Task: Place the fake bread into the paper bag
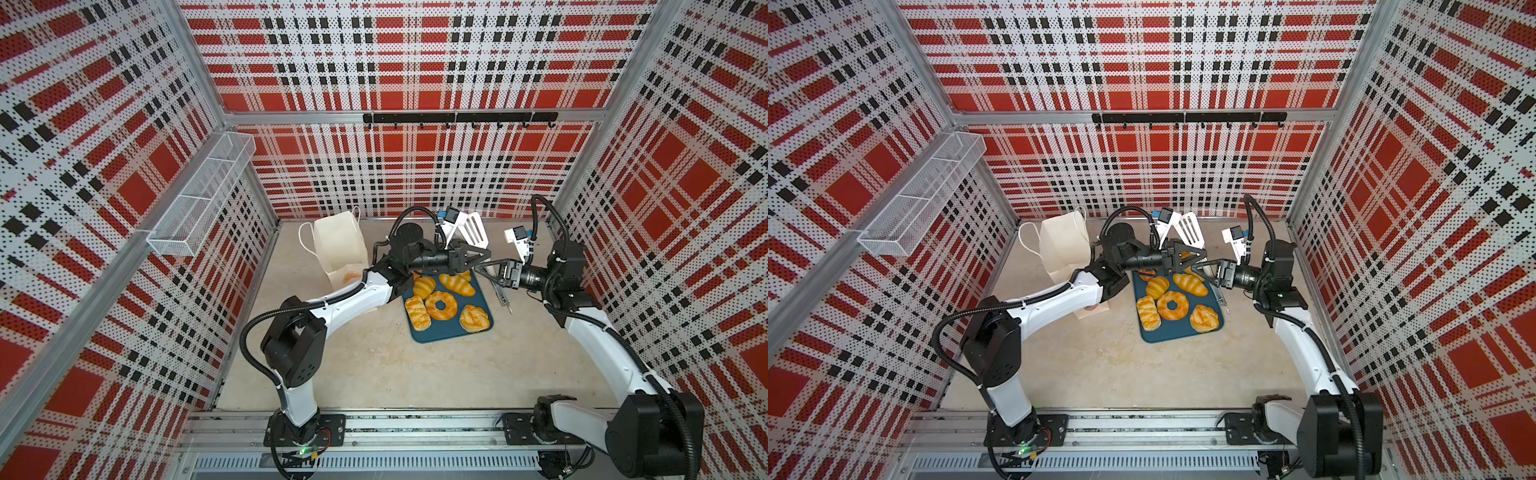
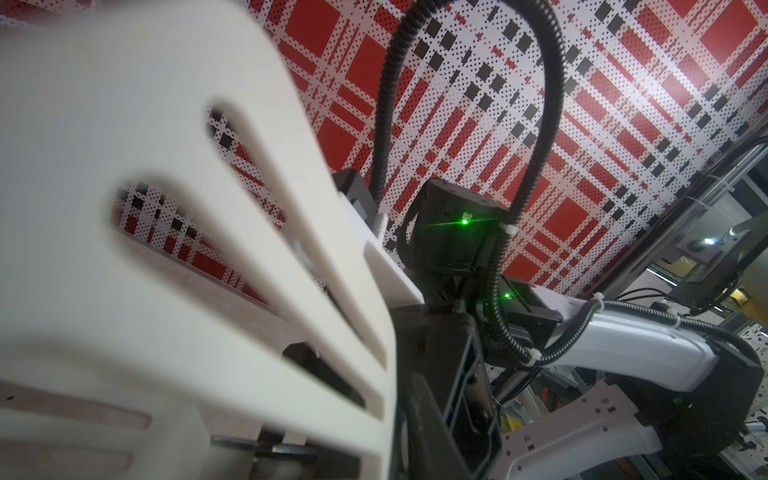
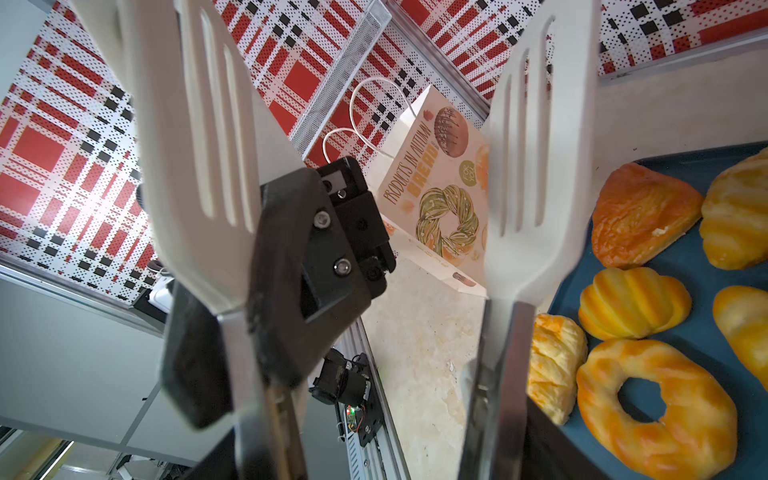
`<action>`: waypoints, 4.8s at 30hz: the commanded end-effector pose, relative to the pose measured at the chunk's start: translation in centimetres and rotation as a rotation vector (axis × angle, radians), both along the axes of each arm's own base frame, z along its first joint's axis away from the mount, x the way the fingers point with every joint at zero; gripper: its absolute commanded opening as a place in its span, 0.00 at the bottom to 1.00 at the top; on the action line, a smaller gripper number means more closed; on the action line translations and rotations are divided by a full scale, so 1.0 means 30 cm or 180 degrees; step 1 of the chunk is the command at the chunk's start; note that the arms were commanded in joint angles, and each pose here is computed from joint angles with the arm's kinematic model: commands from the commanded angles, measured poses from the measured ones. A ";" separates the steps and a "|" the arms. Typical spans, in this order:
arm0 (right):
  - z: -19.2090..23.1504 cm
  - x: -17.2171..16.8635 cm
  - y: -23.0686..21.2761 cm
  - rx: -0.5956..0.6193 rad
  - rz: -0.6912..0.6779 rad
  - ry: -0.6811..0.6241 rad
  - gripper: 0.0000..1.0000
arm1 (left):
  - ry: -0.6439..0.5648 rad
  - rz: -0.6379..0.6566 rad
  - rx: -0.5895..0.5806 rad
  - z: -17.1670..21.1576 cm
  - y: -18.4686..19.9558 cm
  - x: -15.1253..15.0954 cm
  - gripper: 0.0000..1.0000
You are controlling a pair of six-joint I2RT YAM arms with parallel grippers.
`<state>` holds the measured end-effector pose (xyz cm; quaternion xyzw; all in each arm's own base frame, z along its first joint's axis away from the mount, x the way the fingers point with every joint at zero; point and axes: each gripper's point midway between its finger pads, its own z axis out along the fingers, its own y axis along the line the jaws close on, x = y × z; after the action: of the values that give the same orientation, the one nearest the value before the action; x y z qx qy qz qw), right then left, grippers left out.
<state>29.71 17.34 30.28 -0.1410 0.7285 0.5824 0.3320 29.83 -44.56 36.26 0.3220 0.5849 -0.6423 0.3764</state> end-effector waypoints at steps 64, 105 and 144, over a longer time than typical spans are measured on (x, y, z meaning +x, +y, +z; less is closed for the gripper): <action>0.062 -0.015 -0.006 -0.0043 -0.0115 -0.0254 0.75 | -0.0009 0.0079 -0.0825 0.116 0.016 -0.001 0.09; -0.218 0.015 -0.229 -0.1660 -0.0987 0.0451 0.74 | 0.0245 0.1462 0.0396 -0.124 0.214 0.137 0.98; -0.563 -0.309 -0.252 -0.3639 -0.1240 0.1353 0.68 | -0.0665 0.2487 0.1999 -0.333 0.470 -0.211 0.99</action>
<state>21.08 10.10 13.92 -0.0684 0.9841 0.0535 0.1548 23.57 -32.05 27.04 0.2453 0.7773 -0.2484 0.5234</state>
